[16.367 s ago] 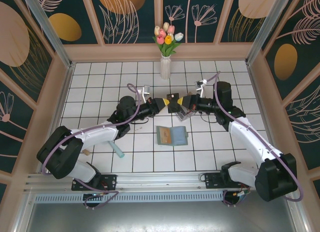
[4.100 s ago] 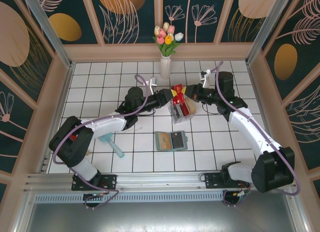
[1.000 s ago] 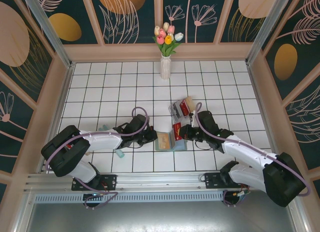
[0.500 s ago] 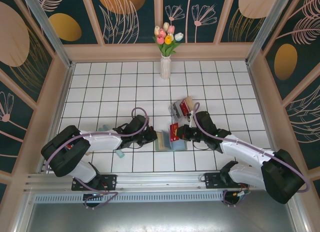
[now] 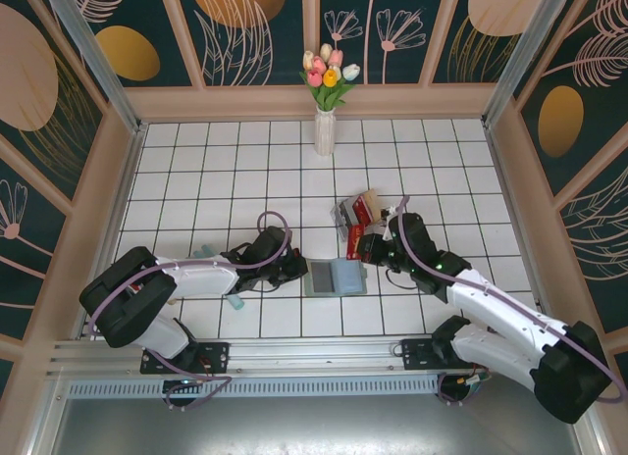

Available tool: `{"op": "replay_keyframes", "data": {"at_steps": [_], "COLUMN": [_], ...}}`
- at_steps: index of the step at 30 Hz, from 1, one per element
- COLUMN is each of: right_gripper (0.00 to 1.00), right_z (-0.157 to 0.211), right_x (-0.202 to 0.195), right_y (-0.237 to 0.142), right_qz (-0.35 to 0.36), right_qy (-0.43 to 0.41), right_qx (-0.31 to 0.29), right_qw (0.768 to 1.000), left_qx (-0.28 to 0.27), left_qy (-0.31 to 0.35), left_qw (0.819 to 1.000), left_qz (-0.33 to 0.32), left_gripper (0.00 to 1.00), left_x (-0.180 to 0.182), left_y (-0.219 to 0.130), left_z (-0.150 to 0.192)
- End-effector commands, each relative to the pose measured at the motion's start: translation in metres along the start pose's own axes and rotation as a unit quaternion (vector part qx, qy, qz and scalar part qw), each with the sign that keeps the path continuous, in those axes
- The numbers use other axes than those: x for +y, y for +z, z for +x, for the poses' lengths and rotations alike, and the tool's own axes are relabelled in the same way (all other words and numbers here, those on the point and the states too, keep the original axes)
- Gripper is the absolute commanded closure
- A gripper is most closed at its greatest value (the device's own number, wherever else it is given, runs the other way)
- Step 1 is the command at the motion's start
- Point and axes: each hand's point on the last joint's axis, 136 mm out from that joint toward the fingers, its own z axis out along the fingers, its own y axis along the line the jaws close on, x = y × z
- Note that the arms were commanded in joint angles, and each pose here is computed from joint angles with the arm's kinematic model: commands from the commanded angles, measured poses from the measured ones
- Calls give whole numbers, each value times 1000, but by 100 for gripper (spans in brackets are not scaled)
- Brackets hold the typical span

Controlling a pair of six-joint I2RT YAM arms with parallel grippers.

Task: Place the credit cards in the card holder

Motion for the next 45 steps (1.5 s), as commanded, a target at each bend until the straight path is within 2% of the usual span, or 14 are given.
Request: {"op": "replay_keyframes", "data": {"at_steps": [1,3,6,11,17,26,39,45], "right_gripper": [99,99,100,99,99,99,100,99], "right_z": [14,20,42,60,75,81,90,88], "right_x": [27,24,0,-6,-19,-21,-25,-12], "right_y": [8,14,32,39,46,53,63,68], "right_qz": [-58,-54,-34,-61,-60,-66,-73,-95], "right_qy": [-5,0,20,29,33,29,65,64], "right_qx": [21,30,57,74,94,110,142,152], "right_qw": [998,998,998,995,993,991,985,982], "left_qx": [-7,-8,-13,-12,-12,-8,-6,-4], "left_qy": [-3,-3,-6,-9,-16,-20,-30,-32], "left_qw": [1000,1000,1000,1000,1000,1000,999,999], "left_qz": [-9,-7,-12,-16,-14,-15,-12,-10], "left_gripper": [100,100,100,100,100,100,100,100], "left_x": [6,5,9,13,16,20,25,25], "left_y": [0,0,1,2,4,6,7,8], "left_z": [0,0,-1,1,3,5,9,10]}}
